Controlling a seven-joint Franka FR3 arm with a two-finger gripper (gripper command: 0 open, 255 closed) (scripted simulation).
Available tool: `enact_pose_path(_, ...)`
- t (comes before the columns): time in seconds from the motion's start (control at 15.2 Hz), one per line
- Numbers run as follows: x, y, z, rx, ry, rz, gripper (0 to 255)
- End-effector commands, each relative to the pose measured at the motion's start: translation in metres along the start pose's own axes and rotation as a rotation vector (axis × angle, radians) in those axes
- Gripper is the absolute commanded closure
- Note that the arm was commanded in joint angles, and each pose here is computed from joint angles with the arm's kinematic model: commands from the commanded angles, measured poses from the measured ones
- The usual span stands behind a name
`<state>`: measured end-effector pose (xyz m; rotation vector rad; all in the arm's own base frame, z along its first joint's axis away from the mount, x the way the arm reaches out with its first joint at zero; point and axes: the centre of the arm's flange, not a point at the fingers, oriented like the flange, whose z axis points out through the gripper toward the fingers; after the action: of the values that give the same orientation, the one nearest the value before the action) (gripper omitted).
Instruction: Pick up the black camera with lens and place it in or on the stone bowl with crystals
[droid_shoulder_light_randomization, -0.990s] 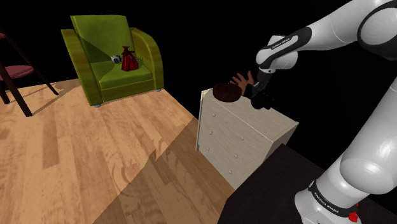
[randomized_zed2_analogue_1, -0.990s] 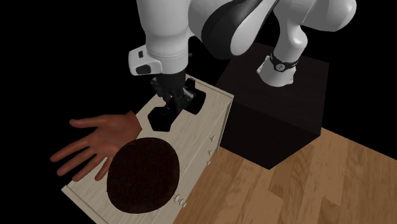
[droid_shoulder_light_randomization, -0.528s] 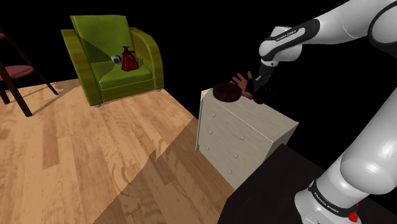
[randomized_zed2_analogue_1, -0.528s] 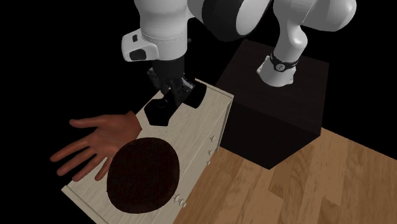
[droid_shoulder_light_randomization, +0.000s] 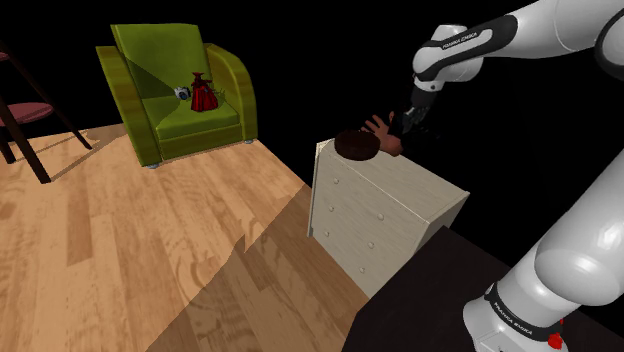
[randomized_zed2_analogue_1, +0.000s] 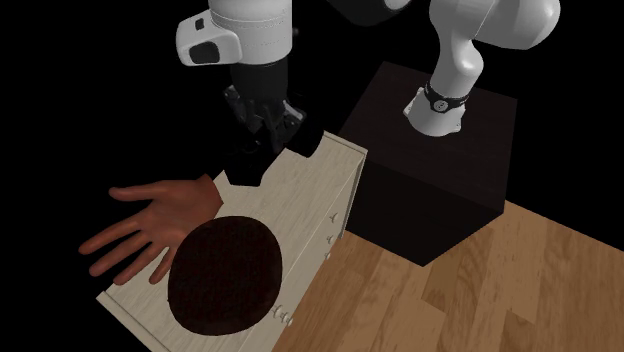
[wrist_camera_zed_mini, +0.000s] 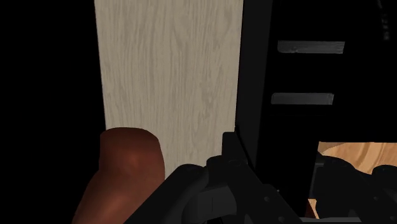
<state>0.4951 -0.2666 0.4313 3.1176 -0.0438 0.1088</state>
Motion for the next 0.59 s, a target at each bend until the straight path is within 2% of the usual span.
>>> enact_pose_path(0.0, 0.001, 0.000, -0.010, 0.000, 0.000, 0.000, 255)
enact_pose_path(0.53, 0.107, -0.005, -0.006, 0.000, 0.000, 0.000, 255)
